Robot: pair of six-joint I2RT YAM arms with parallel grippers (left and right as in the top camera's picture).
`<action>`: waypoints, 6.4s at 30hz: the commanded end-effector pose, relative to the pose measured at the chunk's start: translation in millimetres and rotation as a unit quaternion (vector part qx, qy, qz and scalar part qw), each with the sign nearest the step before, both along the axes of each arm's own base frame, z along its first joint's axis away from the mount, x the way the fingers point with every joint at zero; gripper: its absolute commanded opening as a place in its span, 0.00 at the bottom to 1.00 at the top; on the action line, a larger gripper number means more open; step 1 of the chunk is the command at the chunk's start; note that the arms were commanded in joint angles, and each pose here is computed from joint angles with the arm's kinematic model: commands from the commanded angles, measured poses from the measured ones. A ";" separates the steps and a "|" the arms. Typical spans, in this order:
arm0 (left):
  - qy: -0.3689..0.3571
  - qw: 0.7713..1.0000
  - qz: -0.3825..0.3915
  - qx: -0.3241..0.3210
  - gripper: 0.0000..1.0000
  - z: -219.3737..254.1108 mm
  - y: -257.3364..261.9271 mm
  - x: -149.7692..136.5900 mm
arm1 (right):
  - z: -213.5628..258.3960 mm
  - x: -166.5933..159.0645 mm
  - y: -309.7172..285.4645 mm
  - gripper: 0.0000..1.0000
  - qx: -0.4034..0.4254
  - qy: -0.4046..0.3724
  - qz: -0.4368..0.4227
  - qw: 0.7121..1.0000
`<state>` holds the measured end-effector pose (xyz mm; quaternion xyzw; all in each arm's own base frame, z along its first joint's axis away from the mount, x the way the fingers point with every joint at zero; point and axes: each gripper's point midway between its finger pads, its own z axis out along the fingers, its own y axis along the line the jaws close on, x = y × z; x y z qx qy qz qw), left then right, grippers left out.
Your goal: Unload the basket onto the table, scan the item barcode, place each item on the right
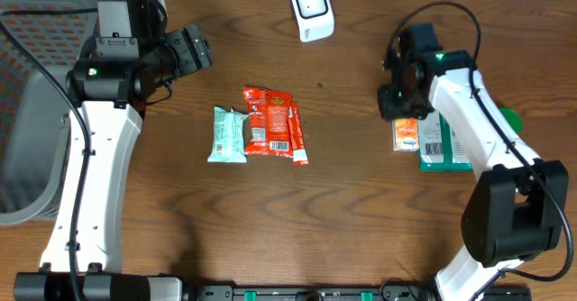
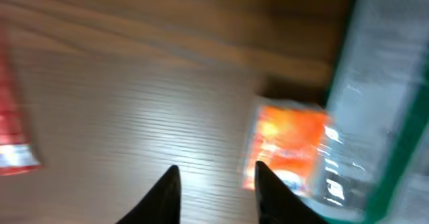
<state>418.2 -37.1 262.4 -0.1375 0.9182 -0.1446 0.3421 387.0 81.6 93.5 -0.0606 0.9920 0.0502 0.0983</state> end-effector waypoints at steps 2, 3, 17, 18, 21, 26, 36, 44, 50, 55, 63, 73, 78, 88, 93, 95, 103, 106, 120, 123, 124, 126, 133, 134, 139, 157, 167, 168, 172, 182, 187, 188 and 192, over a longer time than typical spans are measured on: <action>-0.005 1.000 0.000 0.003 0.88 3.9 1.7 -1.0 | 27.7 -10.5 76.0 0.42 0.189 0.015 0.057 0.980; -0.005 1.000 0.000 0.003 0.88 3.9 1.7 -0.9 | 29.1 -12.6 86.0 0.45 0.207 0.016 0.067 0.976; -0.005 1.000 0.000 0.003 0.88 3.9 1.7 -0.9 | 18.9 -18.3 182.3 0.61 0.155 -0.058 0.104 0.981; -0.005 1.000 0.000 0.003 0.88 3.9 1.7 -1.0 | 15.9 -18.3 185.3 0.61 0.142 -0.064 0.104 0.982; -0.005 1.000 0.000 0.003 0.88 3.9 1.7 -0.9 | 7.3 -19.6 194.6 0.57 0.104 -0.082 0.104 0.986; -0.005 1.000 0.000 0.003 0.88 3.9 1.7 -0.9 | -17.0 -22.8 194.2 0.52 0.045 -0.082 0.088 0.992; -0.005 1.000 0.000 0.003 0.88 3.9 1.7 -0.9 | -60.5 -26.8 170.2 0.40 0.000 -0.026 0.075 0.997; -0.005 1.000 0.000 0.003 0.88 3.9 1.7 -0.9 | -68.1 -23.4 169.7 0.38 -0.003 -0.026 0.082 0.996; -0.005 1.000 0.000 0.003 0.88 3.9 1.7 -0.9 | -89.7 -25.4 173.7 0.38 0.002 -0.006 0.072 0.997; -0.005 1.000 0.000 0.003 0.88 3.9 1.7 -0.9 | -99.0 -27.6 181.1 0.36 0.020 0.006 0.077 0.997; -0.005 1.000 0.000 0.003 0.88 3.9 1.7 -0.9 | -95.5 -19.1 148.2 0.23 -0.050 -0.012 0.054 0.997; -0.005 1.000 0.000 0.003 0.88 3.9 1.7 -0.9 | -80.1 -13.3 113.4 0.28 -0.046 0.007 0.035 0.998; -0.005 1.000 0.000 0.003 0.88 3.9 1.7 -0.9 | -58.1 -12.7 123.8 0.33 0.026 0.009 0.064 0.998; -0.005 1.000 0.000 0.003 0.88 3.9 1.7 -0.9 | -58.7 -13.6 124.6 0.31 0.031 0.013 0.064 0.997; -0.005 1.000 0.000 0.003 0.88 3.9 1.7 -1.0 | -70.2 -22.0 123.1 0.28 0.025 0.020 0.067 0.997; -0.005 1.000 0.000 0.003 0.88 3.9 1.7 -0.9 | -76.4 -26.3 125.2 0.28 0.024 0.021 0.072 0.997; -0.005 1.000 0.000 0.003 0.88 3.9 1.7 -0.9 | -87.8 -36.0 125.5 0.25 0.016 0.024 0.105 0.994; -0.005 1.000 0.000 0.003 0.88 3.9 1.7 -0.9 | -87.9 -33.3 121.0 0.21 0.003 0.017 0.110 0.994; -0.005 1.000 0.000 0.003 0.88 3.9 1.7 -0.9 | -92.5 -42.0 116.0 0.20 0.003 0.036 0.108 0.994; -0.005 1.000 0.000 0.003 0.88 3.9 1.7 -0.9 | -94.2 -47.9 119.4 0.01 0.015 0.047 0.114 0.992; -0.005 1.000 0.000 0.003 0.88 3.9 1.7 -0.9 | -94.1 -47.7 119.2 0.01 0.014 0.046 0.119 0.992; -0.005 1.000 0.000 0.003 0.88 3.9 1.7 -0.9 | -89.7 -43.4 117.6 0.01 0.016 0.038 0.123 0.992; -0.005 1.000 0.000 0.003 0.88 3.9 1.7 -0.9 | -39.2 -16.1 92.2 0.01 0.003 -0.028 0.108 0.994; -0.005 1.000 0.000 0.003 0.88 3.9 1.7 -0.9 | -32.4 -13.1 87.7 0.01 -0.002 -0.039 0.104 0.994; -0.005 1.000 0.000 0.003 0.88 3.9 1.7 -0.9 | -6.6 -4.7 44.0 0.01 -0.118 -0.083 0.074 0.987; -0.005 1.000 0.000 0.003 0.88 3.9 1.7 -0.9 | -22.0 -24.2 56.0 0.66 -0.075 -0.035 0.185 0.979; -0.005 1.000 0.000 0.003 0.88 3.9 1.7 -0.9 | -37.8 -27.8 49.0 0.46 0.048 -0.009 0.215 0.975; -0.005 1.000 0.000 0.003 0.88 3.9 1.7 -0.9 | -41.1 -27.2 49.1 0.46 0.048 -0.008 0.215 0.975; -0.005 1.000 0.000 0.003 0.88 3.9 1.7 -0.9 | -55.9 -25.4 50.3 0.44 0.047 -0.006 0.216 0.975; -0.005 1.000 0.000 0.003 0.88 3.9 1.7 -0.9 | -94.6 -35.2 39.2 0.36 0.013 0.007 0.214 0.977; -0.005 1.000 0.000 0.003 0.88 3.9 1.7 -0.9 | -104.8 -44.1 41.4 0.31 0.013 0.012 0.214 0.977; -0.005 1.000 0.000 0.003 0.88 3.9 1.7 -0.9 | -106.2 -45.8 42.4 0.30 0.013 0.013 0.216 0.976; -0.005 1.000 0.000 0.003 0.88 3.9 1.7 -0.9 | -109.3 -45.9 36.0 0.20 -0.018 0.014 0.209 0.978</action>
